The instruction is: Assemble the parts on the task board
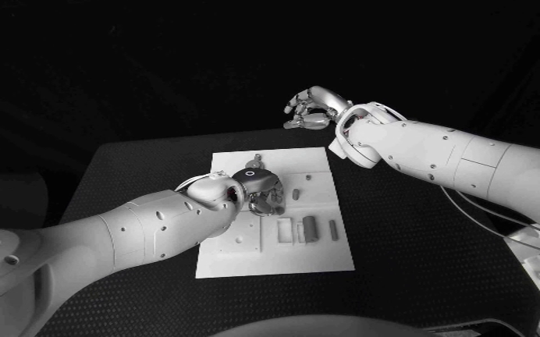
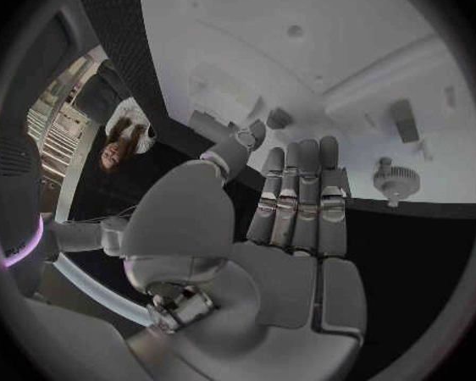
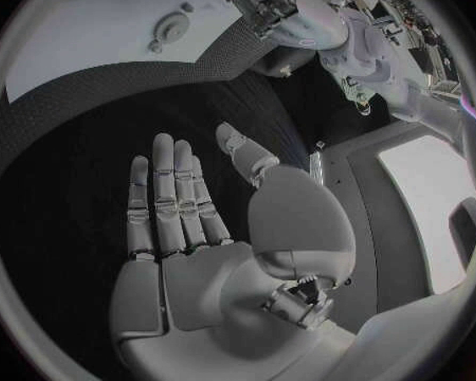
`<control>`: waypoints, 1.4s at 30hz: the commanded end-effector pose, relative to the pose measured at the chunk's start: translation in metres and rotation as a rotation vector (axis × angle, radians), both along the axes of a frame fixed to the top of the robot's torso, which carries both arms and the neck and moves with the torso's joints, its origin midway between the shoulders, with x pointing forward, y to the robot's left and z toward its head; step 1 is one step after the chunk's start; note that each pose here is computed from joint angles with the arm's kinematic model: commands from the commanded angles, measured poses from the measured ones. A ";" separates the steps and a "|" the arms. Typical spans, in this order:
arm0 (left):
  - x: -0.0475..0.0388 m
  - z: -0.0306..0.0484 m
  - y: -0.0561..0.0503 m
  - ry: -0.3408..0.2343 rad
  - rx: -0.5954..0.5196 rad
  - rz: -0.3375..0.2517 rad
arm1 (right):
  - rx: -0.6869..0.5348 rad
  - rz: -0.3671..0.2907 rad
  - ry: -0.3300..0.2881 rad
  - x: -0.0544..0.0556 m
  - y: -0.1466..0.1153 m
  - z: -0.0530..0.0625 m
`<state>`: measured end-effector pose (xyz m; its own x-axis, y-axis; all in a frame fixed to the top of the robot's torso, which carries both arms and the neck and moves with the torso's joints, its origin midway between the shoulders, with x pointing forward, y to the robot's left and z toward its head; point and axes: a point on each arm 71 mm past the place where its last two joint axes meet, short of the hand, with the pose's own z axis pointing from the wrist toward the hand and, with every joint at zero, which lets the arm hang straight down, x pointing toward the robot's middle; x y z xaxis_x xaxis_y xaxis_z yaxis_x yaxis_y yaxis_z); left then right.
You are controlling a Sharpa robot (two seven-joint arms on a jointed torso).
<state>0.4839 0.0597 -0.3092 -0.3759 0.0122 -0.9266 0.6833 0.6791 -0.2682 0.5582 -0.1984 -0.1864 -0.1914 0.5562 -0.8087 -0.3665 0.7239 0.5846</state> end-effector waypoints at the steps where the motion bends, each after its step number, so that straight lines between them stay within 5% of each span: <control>1: -0.0018 -0.0044 -0.002 0.004 0.020 -0.034 | 0.004 0.015 -0.003 0.000 0.002 0.002; 8: -0.0009 -0.0125 -0.001 0.013 0.032 -0.019 | 0.008 0.017 -0.006 0.001 0.003 0.005; 42: 0.0025 -0.0214 -0.012 0.070 0.133 -0.010 | 0.019 0.028 -0.008 0.001 0.008 0.009</control>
